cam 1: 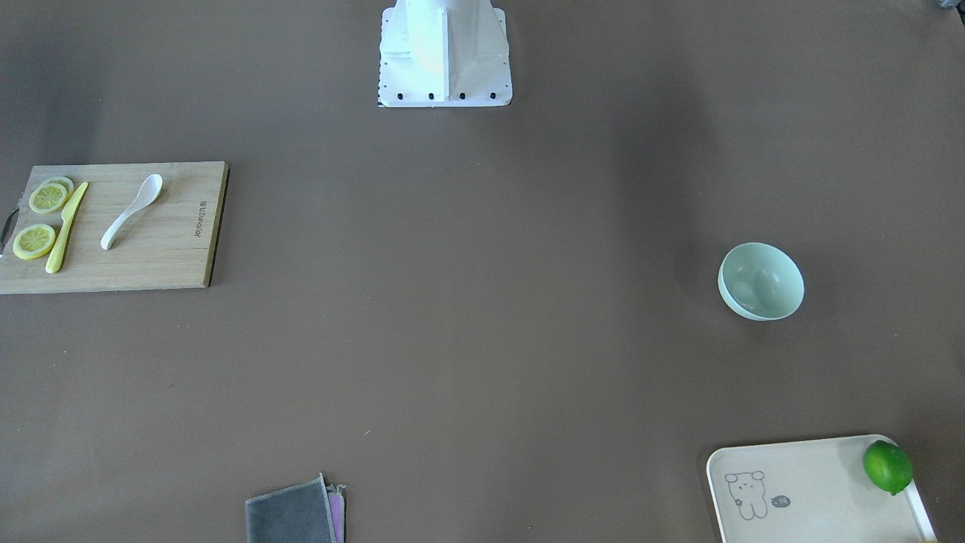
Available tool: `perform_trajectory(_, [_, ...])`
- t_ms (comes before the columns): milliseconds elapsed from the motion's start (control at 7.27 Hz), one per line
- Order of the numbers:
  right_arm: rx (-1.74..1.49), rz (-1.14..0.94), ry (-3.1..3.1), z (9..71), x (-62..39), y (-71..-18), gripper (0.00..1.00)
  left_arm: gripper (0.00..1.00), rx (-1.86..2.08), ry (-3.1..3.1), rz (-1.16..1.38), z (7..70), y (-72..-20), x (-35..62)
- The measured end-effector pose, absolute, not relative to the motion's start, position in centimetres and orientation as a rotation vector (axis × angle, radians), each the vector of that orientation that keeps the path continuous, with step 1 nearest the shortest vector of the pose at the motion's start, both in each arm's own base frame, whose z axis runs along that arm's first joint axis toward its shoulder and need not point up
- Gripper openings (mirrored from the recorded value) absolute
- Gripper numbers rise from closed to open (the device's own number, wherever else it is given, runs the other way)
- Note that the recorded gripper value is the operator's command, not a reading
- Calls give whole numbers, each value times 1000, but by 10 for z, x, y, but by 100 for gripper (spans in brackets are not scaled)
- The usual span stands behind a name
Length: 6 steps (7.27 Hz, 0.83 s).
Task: Place spoon in bowl
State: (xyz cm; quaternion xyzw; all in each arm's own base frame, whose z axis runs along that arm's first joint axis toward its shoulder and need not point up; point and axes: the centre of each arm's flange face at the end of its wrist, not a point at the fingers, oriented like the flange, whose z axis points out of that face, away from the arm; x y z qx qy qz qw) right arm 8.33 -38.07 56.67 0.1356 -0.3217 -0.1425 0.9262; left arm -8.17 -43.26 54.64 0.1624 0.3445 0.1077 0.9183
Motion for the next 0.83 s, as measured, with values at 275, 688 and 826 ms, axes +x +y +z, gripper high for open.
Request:
perform_trajectory(275, [340, -195, -676, 550, 82, -391, 100, 99, 434, 704, 260, 525, -470, -82])
perform_trajectory(688, [291, -51, -756, 529, 54, -412, 100, 99, 488, 825, 279, 516, -503, -56])
perform_trajectory(826, [264, -12, -769, 522, 34, -420, 100, 99, 469, 851, 320, 528, -513, -28])
